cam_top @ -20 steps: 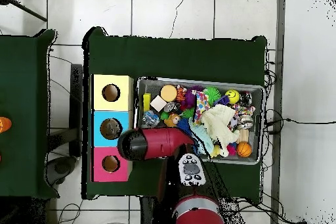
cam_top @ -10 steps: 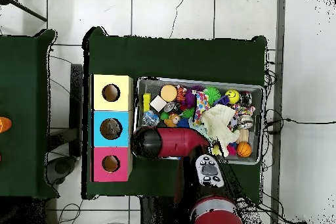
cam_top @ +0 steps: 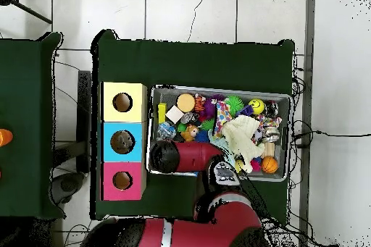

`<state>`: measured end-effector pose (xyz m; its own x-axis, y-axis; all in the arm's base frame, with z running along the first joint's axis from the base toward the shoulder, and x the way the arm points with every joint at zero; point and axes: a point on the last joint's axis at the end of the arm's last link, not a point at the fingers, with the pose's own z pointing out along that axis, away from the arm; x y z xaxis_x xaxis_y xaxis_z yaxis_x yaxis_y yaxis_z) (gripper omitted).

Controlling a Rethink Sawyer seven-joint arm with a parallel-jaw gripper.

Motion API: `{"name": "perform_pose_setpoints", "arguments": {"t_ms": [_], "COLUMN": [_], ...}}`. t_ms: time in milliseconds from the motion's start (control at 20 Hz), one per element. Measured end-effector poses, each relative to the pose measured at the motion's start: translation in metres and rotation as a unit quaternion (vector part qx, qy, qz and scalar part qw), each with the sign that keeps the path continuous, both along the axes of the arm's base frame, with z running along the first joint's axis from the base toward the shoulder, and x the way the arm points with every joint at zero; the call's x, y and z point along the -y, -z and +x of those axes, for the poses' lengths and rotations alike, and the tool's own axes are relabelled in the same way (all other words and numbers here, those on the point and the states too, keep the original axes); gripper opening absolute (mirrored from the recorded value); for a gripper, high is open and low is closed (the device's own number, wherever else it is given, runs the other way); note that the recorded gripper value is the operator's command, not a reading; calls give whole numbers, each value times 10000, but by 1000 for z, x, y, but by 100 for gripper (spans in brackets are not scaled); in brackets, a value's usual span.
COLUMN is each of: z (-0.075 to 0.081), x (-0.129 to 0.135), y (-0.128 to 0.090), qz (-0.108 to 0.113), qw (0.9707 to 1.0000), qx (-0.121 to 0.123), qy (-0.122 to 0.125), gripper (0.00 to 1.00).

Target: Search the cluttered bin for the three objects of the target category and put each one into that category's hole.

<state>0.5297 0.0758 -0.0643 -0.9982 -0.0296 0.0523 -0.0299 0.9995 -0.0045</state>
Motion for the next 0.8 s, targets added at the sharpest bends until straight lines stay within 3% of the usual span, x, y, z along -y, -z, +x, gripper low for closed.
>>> {"name": "perform_pose_setpoints", "arguments": {"t_ms": [350,800], "z": [0,0], "x": [-6,-7], "y": [-2,-2], "qz": [-225,-255], "qw": [9995,9995], "qx": [193,195], "qy": [-73,-42], "gripper": [100,100]}}
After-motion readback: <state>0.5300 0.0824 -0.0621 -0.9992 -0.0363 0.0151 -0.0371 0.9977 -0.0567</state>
